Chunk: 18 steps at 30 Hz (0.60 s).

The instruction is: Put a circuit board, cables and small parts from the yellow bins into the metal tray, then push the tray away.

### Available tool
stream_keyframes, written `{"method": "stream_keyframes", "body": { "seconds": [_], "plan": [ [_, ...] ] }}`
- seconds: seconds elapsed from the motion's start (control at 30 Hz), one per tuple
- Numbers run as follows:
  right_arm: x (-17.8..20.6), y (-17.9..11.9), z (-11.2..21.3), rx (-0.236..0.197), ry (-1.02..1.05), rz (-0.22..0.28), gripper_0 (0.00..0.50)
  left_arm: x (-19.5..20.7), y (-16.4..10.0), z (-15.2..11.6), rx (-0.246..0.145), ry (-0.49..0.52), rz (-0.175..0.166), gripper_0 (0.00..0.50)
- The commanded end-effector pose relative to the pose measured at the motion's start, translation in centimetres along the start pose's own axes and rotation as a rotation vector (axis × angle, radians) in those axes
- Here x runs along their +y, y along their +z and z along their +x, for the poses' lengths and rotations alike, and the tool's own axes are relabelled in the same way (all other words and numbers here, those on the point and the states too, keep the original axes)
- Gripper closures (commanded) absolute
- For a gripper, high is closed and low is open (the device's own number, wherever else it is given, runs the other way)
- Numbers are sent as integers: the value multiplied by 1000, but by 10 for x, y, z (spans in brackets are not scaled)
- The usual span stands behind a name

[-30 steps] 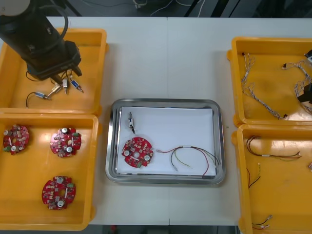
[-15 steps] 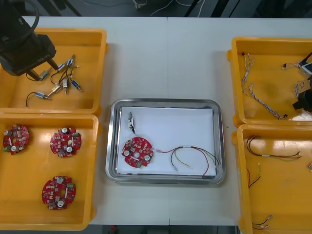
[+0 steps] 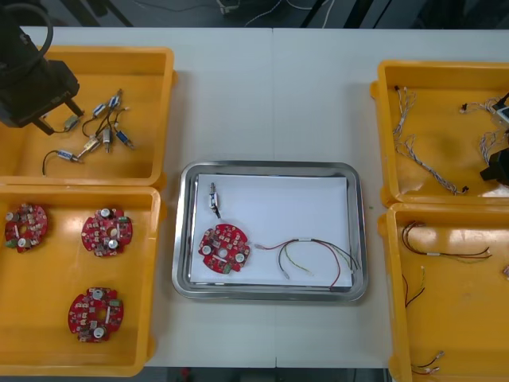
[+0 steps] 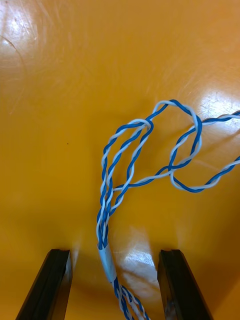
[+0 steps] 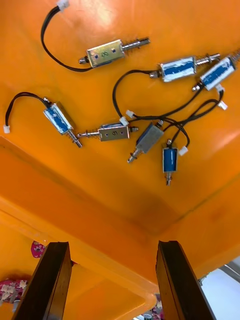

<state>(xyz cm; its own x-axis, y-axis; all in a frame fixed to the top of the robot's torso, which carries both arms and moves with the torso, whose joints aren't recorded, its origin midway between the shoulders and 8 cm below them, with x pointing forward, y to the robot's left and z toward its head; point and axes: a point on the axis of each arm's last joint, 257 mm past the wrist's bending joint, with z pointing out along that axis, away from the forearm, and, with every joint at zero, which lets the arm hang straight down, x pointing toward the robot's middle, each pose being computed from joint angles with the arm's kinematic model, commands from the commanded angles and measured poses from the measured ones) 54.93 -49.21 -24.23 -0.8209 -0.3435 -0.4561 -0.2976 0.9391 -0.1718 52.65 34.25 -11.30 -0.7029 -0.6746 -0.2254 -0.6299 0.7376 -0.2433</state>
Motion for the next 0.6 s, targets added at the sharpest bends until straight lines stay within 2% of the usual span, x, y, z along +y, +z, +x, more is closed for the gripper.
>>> {"method": "stream_keyframes", "body": {
  "seconds": [0.03,0.43,0.6],
  "plan": [
    [-4,-9,-22,-39,-18,20,0,3,-31,-41,-83,-9,45,0],
    [5,1,-23,-41,-23,17,0,14,-8,-61,-81,-93,66,0],
    [12,7,-24,-54,-9,1,0,19,-2,-63,-74,-99,61,0]
  ]
}}
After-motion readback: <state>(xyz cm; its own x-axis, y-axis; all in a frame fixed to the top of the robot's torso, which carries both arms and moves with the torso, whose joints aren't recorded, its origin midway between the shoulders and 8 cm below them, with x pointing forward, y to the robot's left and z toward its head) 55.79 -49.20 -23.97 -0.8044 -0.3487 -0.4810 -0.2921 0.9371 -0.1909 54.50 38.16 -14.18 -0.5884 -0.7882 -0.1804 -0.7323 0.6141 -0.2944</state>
